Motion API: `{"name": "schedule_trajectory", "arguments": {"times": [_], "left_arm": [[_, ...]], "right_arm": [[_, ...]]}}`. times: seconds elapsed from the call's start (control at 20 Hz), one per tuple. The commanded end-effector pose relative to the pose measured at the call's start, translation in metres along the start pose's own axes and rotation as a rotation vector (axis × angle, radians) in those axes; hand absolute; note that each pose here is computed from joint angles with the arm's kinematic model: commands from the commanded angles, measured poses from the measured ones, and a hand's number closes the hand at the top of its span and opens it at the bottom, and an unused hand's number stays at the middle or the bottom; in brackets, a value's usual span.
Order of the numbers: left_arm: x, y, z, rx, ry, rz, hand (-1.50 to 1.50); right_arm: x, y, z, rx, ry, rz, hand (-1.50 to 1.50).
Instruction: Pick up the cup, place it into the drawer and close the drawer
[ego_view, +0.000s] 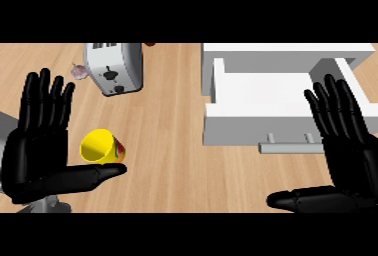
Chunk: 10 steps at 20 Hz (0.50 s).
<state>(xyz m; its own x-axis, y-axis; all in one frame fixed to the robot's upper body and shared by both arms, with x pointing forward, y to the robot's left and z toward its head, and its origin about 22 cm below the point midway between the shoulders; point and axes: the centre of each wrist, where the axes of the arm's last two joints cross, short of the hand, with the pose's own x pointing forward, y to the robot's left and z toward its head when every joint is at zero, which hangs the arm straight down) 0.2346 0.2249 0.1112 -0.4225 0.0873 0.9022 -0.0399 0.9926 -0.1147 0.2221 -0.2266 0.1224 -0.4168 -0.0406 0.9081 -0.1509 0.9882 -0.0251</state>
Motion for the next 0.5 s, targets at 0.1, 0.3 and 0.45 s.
{"name": "schedule_trajectory", "arguments": {"times": [0.1,0.3,0.45], "left_arm": [[-0.018,0.002,-0.011,0.022,0.01,-0.016,-1.5],[-0.008,-0.006,0.0,0.037,0.032,-0.013,-1.5],[-0.024,0.022,-0.002,0.041,0.048,-0.035,-1.5]], "right_arm": [[0.005,0.005,-0.005,-0.005,-0.01,-0.004,-1.5],[0.014,-0.012,0.009,0.02,-0.003,0.007,-1.5],[-0.012,-0.005,-0.003,0.003,-0.01,-0.006,-1.5]]}}
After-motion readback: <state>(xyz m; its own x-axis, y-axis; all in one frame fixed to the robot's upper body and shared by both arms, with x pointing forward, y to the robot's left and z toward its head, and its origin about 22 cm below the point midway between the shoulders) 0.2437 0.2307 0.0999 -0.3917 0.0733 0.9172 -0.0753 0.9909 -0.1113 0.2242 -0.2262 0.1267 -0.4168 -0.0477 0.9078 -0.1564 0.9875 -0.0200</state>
